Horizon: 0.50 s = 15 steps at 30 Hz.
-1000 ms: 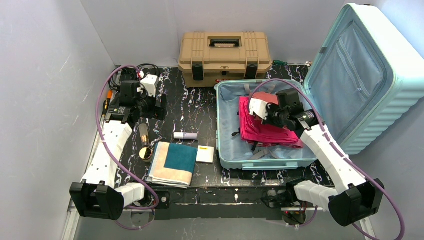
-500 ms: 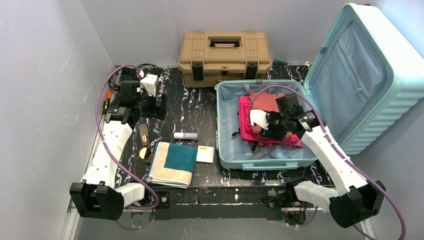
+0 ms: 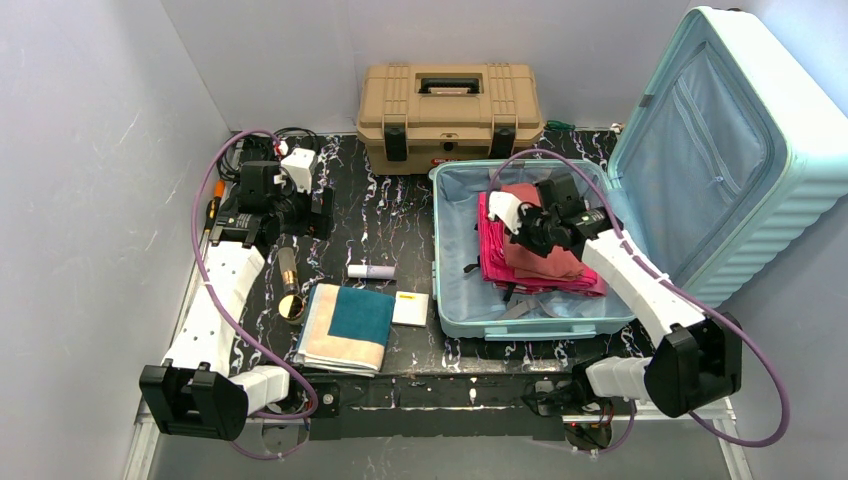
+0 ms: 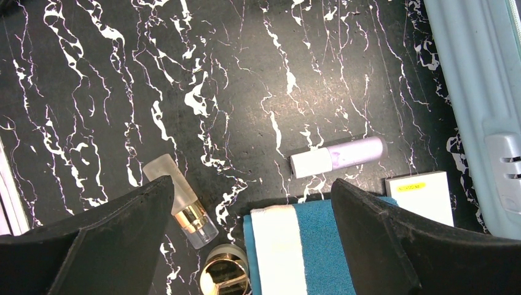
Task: Pack the luggage
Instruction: Pick up the clothes at the center of the board.
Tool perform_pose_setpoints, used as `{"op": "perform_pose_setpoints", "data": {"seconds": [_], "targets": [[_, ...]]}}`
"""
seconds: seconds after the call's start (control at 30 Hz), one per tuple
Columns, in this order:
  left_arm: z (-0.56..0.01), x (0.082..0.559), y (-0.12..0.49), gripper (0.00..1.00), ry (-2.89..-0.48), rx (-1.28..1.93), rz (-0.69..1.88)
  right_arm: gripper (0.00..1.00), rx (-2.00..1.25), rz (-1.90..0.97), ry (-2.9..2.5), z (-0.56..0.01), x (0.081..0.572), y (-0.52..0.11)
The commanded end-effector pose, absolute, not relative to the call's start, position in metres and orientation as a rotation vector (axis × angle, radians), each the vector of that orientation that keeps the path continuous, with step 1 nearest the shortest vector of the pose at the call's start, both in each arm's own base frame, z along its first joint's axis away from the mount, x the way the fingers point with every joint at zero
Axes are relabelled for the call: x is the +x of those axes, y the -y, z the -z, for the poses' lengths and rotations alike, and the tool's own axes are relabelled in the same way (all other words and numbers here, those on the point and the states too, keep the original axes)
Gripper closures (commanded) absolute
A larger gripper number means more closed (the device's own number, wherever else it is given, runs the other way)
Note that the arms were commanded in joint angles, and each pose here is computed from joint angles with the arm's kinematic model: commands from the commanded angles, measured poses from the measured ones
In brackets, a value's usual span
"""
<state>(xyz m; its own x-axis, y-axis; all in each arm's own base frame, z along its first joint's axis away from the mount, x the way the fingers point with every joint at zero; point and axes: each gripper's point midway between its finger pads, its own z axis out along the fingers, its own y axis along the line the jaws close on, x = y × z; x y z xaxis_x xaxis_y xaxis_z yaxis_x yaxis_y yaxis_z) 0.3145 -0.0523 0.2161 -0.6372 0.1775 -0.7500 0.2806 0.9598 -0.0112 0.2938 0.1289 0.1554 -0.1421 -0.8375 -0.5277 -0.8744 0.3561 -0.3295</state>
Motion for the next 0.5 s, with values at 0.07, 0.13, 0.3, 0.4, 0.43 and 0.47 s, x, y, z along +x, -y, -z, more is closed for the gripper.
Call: {"op": "perform_pose_setpoints", "data": {"seconds": [0.07, 0.13, 0.3, 0.4, 0.43, 0.47], "targets": [[-0.218, 0.311, 0.048, 0.02, -2.281, 0.333, 0.141, 0.99, -1.523, -0.155, -2.012, -0.13, 0.274, -0.132], [-0.216, 0.311, 0.048, 0.02, -2.285, 0.338, 0.138, 0.99, -1.528, -0.147, -2.003, -0.132, 0.269, -0.129], [-0.219, 0.31, 0.048, 0.02, -2.286, 0.341, 0.139, 0.92, -1.407, -0.029, -1.952, -0.171, 0.283, -0.121], [-0.219, 0.308, 0.047, 0.02, -2.297, 0.346, 0.13, 0.91, -1.331, 0.046, -1.931, -0.195, 0.291, -0.114], [-0.219, 0.308, 0.046, 0.02, -2.302, 0.348, 0.123, 0.91, -1.322, 0.065, -1.931, -0.2, 0.292, -0.111], [-0.218, 0.307, 0.044, 0.02, -2.31, 0.35, 0.115, 0.9, -1.314, 0.089, -1.935, -0.202, 0.292, -0.108]]}}
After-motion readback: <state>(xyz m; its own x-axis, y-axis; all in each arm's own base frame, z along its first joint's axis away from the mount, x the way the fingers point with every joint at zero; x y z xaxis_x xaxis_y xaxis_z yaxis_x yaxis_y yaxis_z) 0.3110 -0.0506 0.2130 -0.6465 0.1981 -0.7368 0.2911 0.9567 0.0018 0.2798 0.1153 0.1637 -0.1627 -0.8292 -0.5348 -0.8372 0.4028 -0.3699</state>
